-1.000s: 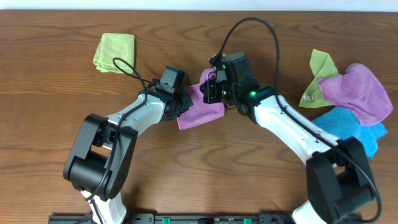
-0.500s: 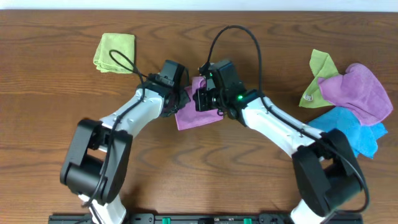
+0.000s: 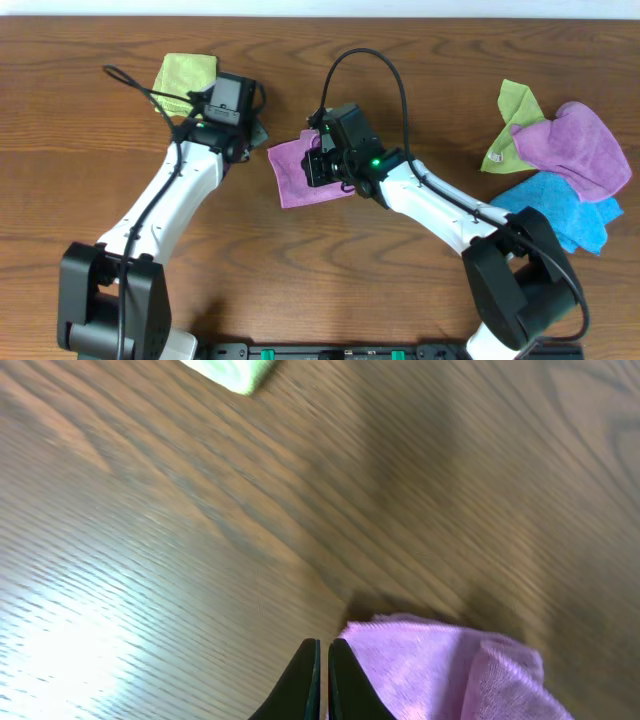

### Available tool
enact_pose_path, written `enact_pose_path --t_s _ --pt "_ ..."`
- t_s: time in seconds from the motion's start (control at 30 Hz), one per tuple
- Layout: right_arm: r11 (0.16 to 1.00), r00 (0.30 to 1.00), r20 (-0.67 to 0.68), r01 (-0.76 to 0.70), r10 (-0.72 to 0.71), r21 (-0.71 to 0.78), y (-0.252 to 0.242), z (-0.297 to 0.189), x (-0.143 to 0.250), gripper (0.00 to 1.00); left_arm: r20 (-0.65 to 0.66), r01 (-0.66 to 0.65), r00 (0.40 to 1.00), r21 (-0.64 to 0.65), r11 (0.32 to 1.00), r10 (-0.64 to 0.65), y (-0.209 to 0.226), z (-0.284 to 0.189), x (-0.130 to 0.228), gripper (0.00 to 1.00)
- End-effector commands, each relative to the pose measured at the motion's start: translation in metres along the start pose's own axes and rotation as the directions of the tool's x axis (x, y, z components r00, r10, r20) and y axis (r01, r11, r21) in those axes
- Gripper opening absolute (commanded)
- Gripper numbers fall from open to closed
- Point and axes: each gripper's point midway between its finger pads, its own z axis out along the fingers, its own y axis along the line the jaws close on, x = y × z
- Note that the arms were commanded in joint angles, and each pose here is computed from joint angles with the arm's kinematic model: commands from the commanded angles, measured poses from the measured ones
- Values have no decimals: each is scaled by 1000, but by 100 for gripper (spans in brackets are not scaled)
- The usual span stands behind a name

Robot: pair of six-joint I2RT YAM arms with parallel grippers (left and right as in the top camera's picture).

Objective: Fold the cloth

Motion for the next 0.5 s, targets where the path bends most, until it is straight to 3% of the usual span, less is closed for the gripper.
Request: enact_pose_path --t_s 0.0,0.07,0.1,0.13,0.37,0.47 --pt "1000 1000 5 29 -29 2 7 3 3 34 54 2 999 4 1000 -3 1 -14 -18 6" --pt "998 998 12 55 -55 -29 17 4 2 46 55 5 998 3 1000 -5 2 -15 -19 6" --pt "994 996 14 89 -88 -71 26 5 2 60 56 5 998 3 1000 -6 2 -16 -19 6" --pt "988 994 15 110 -109 -107 35 4 3 62 56 5 998 3 1000 -6 2 -16 -19 6" --pt "982 994 -3 112 -114 -154 43 2 7 60 65 13 998 -10 1000 -12 6 -16 -23 6" --pt "977 991 52 132 -125 -167 48 -6 -7 59 66 27 997 -19 999 -26 12 -15 -26 6"
